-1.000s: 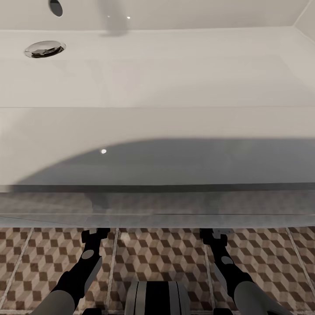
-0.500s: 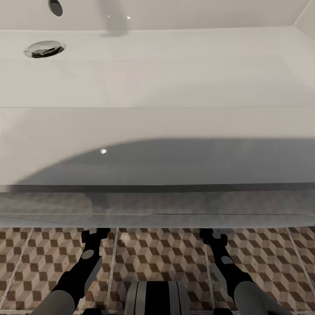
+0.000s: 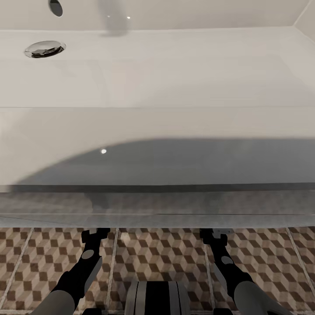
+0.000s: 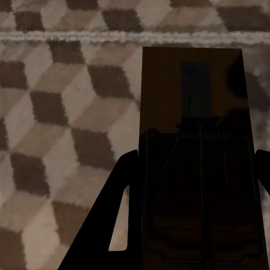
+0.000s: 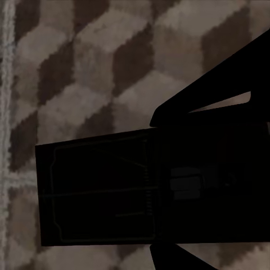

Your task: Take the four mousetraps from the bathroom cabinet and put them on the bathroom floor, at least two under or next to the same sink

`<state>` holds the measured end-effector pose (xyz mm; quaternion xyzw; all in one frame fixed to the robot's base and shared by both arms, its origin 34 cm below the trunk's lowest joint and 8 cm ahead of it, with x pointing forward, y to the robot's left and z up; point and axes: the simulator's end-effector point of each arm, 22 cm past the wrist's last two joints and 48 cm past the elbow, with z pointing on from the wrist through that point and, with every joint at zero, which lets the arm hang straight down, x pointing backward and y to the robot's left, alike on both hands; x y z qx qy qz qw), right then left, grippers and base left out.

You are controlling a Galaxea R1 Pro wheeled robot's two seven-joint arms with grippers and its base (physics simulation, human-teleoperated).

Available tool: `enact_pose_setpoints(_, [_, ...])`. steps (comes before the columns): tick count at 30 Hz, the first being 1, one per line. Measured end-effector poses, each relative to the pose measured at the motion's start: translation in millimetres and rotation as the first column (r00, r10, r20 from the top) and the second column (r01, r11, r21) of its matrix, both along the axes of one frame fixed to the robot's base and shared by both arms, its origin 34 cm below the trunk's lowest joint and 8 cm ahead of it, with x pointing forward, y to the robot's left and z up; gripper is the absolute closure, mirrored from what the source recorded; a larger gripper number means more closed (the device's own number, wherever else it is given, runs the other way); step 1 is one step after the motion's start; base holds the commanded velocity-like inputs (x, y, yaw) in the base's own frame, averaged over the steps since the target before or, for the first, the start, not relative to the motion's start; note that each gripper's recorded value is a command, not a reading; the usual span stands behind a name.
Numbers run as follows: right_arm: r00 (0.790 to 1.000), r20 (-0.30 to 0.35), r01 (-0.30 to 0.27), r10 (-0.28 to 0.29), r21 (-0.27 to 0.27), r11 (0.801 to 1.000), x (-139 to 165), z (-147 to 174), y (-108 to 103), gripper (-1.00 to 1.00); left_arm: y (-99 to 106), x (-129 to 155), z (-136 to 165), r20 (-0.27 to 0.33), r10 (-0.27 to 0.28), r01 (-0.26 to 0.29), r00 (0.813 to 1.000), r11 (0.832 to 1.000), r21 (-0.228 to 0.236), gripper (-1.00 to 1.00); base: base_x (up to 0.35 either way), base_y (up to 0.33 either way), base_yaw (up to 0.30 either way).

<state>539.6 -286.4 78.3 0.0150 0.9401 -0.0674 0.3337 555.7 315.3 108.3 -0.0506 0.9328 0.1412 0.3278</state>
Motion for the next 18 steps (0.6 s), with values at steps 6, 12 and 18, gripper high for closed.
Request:
enact_pose_setpoints(6, [1.0, -0.005, 0.005, -0.005, 0.001, 1.0, -1.3, -0.8, -0.5, 1.0, -0.9, -0.1, -0.3, -0.001, -0.001, 0.001, 1.0, 1.0, -0.002, 1.0, 0.0, 0.0, 0.0])
enact_pose_setpoints(12, [1.0, -0.013, 0.009, -0.009, 0.003, 1.0, -3.6, -2.2, -0.5, 1.0, -1.8, -0.2, -0.4, -0.002, -0.002, 0.002, 1.0, 1.0, -0.003, 1.0, 0.0, 0.0, 0.0])
enact_pose_setpoints(18, [1.0, -0.017, 0.01, -0.01, 0.003, 1.0, -5.1, -2.9, -0.4, 1.0, -1.8, 0.2, -0.2, -0.001, -0.006, 0.006, 1.0, 1.0, -0.001, 1.0, 0.0, 0.0, 0.0])
